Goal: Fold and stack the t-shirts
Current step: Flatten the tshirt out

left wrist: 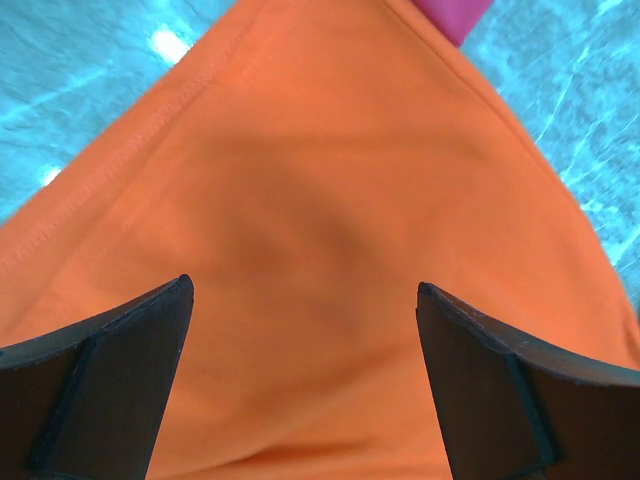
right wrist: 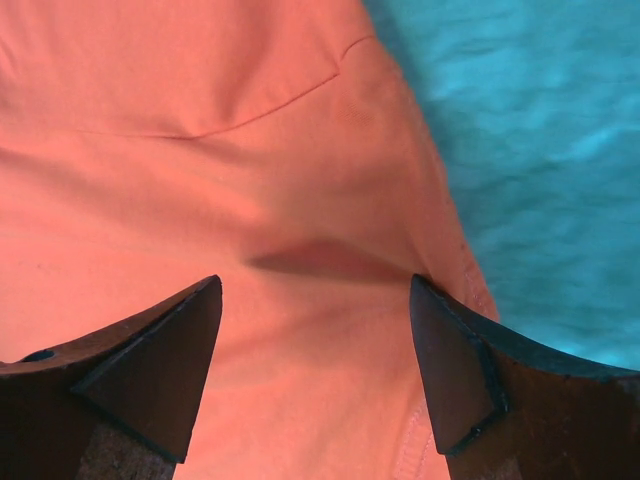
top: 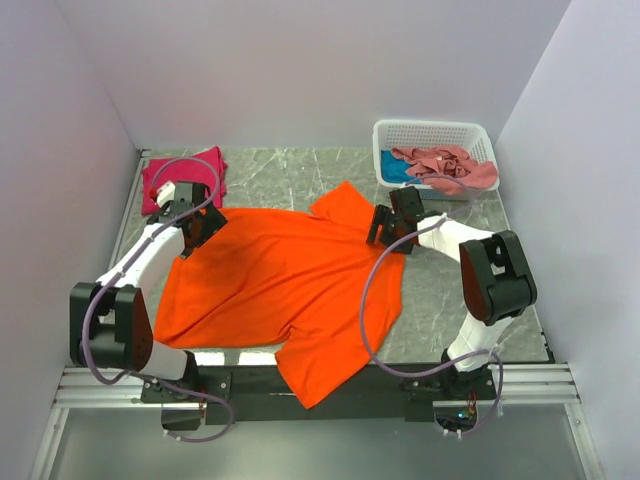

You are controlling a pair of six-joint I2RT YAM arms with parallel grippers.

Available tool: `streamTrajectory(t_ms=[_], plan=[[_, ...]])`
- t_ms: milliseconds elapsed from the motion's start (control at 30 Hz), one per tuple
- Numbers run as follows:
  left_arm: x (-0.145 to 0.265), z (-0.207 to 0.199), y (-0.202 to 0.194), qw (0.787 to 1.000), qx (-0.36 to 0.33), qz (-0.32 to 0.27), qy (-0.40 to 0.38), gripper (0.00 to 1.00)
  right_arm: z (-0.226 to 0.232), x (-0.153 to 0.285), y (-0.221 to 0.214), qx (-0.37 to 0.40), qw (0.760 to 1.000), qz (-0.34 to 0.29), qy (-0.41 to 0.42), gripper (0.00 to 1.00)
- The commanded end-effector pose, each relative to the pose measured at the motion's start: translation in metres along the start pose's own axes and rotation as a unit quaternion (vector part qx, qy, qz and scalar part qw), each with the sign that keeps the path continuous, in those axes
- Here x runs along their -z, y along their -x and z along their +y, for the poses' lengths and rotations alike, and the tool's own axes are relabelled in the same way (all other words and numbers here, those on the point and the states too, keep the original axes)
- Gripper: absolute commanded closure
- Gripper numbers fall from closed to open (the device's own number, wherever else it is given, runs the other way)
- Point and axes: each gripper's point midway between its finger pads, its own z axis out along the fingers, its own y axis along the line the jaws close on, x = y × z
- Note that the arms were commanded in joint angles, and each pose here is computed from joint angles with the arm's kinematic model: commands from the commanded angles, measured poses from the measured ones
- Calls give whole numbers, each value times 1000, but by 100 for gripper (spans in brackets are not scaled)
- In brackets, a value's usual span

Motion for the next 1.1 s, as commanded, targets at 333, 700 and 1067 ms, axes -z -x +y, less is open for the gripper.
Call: streamTrajectory(t_ms=[333,700,1067], plan=[[-28,-15,-3,999,-30,13,-2,0,50,47,50,113,993,-46,4,17],[-70,-26,-9,998,-37,51,15,1,125,-30,101,129,990,-54,-4,17],[-91,-24,-27,995,-38,87,32,1,119,-93,103,63,997,-2,-35,17]])
